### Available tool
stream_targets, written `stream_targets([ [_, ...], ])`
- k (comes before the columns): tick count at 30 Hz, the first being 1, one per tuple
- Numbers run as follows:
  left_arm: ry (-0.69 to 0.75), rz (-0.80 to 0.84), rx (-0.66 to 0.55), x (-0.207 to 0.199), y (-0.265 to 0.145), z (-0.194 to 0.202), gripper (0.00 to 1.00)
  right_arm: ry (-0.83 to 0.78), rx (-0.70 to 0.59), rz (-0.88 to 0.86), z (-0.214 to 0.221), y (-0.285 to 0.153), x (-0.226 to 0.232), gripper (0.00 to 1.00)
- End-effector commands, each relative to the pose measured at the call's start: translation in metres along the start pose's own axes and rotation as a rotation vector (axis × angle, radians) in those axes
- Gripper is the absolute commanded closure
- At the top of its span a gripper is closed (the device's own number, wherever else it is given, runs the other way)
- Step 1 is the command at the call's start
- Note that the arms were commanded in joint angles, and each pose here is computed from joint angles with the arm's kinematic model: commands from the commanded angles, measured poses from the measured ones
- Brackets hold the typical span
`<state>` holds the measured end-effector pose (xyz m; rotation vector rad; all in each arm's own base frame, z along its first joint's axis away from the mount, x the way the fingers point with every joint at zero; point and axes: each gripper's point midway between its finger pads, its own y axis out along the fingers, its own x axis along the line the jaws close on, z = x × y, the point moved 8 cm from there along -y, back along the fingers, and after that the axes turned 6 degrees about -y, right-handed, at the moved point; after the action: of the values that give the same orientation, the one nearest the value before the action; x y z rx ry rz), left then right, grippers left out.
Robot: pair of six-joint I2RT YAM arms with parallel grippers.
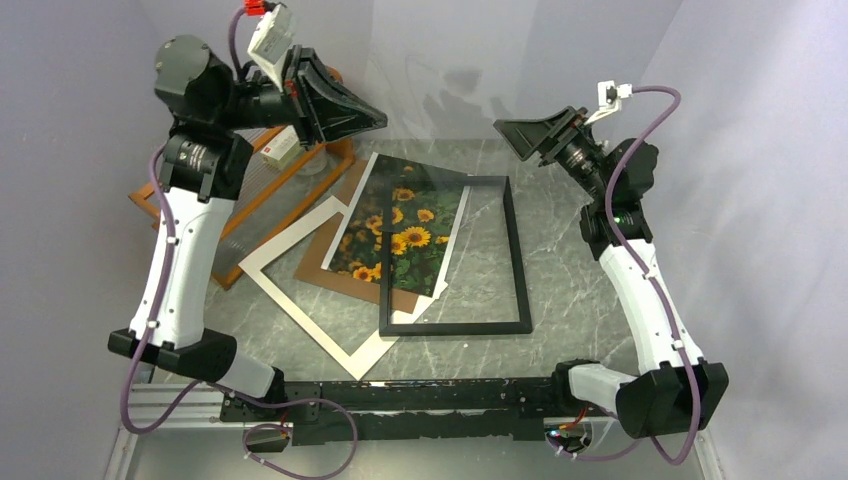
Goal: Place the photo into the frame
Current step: Adjust the photo frame item.
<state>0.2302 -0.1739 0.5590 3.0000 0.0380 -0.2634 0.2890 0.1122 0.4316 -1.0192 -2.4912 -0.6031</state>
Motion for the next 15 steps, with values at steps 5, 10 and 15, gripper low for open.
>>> stream_targets([
  [5, 0.208, 0.140, -0.008, -0.030, -0.005, -0.020, 0.98, -0.109, -0.048, -0.203, -0.026, -0.008, 0.020, 0.01],
  [10, 0.235, 0.088, -0.038, -0.032, -0.006, -0.025, 0.98, -0.029, -0.087, -0.136, -0.016, -0.017, 0.008, 0.01],
  [15, 0.219, 0.047, -0.084, -0.032, -0.006, -0.030, 0.97, -0.065, -0.143, -0.205, -0.020, -0.022, 0.017, 0.01],
])
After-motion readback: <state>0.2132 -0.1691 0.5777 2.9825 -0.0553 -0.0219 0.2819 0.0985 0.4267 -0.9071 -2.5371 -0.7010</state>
